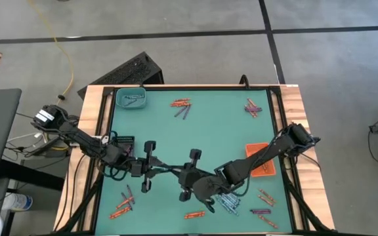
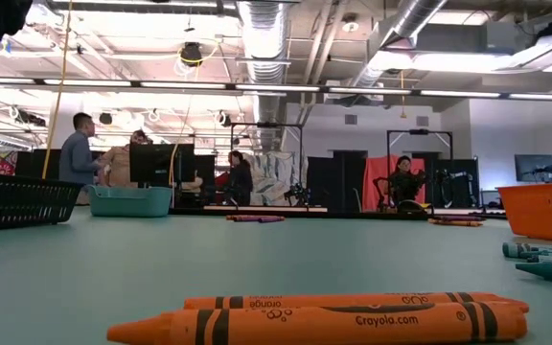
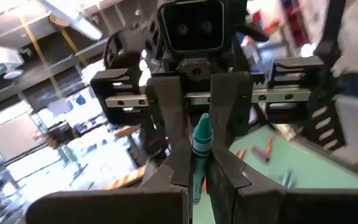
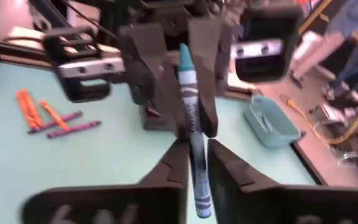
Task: Sort crayons
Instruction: Put the green crayon into the green bin
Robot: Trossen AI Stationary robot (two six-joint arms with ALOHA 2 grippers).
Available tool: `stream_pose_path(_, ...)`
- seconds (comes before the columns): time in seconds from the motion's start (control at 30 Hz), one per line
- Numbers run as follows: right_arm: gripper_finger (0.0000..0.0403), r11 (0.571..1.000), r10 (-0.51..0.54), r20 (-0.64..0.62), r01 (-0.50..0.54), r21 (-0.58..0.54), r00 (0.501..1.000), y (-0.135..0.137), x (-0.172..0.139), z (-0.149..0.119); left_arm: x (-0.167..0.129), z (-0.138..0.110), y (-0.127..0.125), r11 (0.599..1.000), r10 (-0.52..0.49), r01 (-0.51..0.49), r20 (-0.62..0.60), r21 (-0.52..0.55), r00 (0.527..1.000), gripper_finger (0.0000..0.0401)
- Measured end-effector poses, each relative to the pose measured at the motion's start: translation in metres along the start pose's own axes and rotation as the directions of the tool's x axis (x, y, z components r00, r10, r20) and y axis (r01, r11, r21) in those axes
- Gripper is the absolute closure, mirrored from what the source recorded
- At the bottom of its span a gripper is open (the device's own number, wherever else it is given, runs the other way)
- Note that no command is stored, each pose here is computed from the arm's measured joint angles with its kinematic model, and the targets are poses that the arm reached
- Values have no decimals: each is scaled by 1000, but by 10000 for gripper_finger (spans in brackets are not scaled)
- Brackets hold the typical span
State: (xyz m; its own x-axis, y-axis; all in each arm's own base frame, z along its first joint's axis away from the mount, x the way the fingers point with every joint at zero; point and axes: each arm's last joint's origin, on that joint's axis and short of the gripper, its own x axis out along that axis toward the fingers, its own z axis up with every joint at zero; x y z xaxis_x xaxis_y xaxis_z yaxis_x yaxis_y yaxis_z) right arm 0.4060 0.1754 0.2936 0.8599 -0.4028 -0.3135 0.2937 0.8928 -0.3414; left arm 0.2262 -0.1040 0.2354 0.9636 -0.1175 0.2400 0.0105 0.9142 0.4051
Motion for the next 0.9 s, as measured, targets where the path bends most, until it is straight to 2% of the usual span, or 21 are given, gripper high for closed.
stream_pose_path(0.2, 221, 998, -46, -143, 52, 42, 989, -11, 8, -18, 4, -23, 12, 996, 63, -48, -193, 81, 979, 396)
stream_pose_path(0.33, 178, 995, -68, -244, 84, 58, 967, -14, 6, -31, 4, -49, 31, 990, 121, -82, -384, 117, 916, 396)
stream_pose_path(0.57, 173, 992, -101, -378, 120, 28, 920, -11, -8, -52, -10, -86, 81, 981, 191, -158, -643, 110, 741, 396)
stream_pose_path(0.7, 182, 990, -130, -451, 138, -15, 883, -8, -17, -72, -18, -92, 118, 972, 218, -208, -749, 109, 626, 396)
stream_pose_path(0.9, 194, 979, -193, -538, 195, -54, 821, -4, -38, -98, -32, -92, 173, 959, 241, -245, -873, 145, 425, 396)
